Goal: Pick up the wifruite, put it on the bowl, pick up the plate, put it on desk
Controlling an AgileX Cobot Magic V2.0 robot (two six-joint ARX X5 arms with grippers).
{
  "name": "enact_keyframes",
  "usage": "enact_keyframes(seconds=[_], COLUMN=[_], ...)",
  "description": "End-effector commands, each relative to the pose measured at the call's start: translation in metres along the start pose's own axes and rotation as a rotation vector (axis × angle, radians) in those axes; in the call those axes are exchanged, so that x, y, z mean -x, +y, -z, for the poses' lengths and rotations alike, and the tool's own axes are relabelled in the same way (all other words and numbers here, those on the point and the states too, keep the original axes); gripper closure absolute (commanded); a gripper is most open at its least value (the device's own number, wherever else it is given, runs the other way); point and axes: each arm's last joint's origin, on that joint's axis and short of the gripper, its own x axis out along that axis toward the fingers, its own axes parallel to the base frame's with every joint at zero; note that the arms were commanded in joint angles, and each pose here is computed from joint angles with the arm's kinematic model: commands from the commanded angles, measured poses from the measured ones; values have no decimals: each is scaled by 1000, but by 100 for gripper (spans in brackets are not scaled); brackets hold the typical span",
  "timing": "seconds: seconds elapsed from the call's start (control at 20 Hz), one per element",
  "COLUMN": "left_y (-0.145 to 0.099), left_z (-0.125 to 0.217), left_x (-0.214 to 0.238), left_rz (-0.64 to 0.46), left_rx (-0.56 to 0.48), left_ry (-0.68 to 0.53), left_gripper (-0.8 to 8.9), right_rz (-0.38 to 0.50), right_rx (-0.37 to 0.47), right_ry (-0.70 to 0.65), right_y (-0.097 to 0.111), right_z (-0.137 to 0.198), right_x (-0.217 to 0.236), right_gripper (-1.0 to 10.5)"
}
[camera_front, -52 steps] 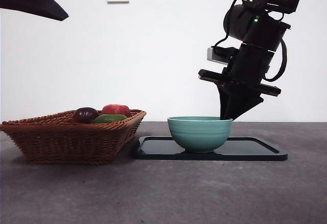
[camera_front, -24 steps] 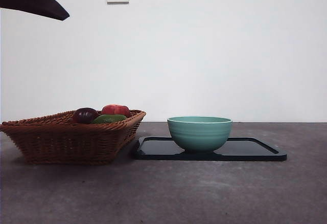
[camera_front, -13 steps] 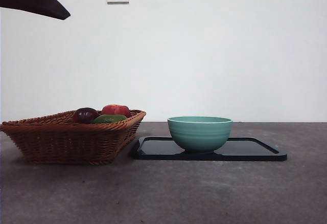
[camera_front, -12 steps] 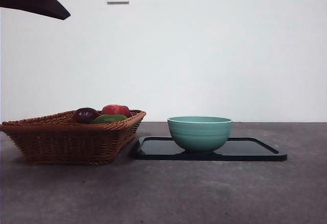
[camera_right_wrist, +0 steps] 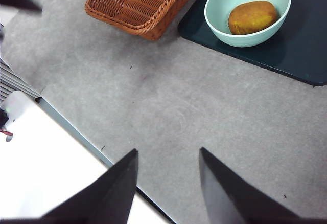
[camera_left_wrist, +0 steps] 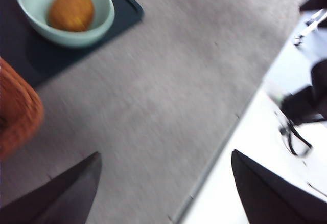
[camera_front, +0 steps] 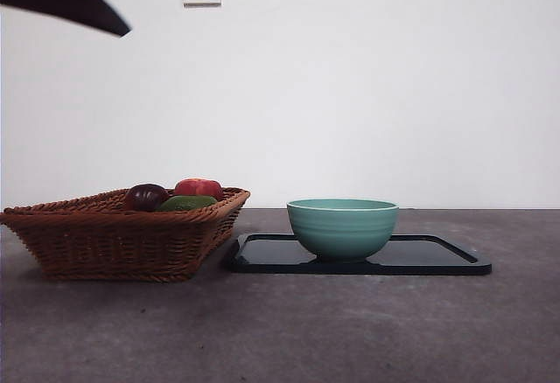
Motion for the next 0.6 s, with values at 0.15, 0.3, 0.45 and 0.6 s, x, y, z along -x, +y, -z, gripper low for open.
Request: enact_keyframes(seconds=[0.15,0.3,0.45,0.6], left_y=[4,17,33,51], left_z=[-61,-103,-133,-150], left_x=[-19,-49,-86,-128], left_rz=[-42,-106,-124,-167], left_rx=[-118,-205,-243,-284], left_ry=[-6,34,59,100], left_gripper=[408,408,408,408], right_rz=[-7,-7,-7,-7], right_rx=[-2,-1,-1,-1], right_ry=[-9,-9,-9,-10], right_y=[1,1,1,1], right_z=[-2,-2,-2,-2], right_x=[0,0,0,0], right_gripper=[755,756,756,756])
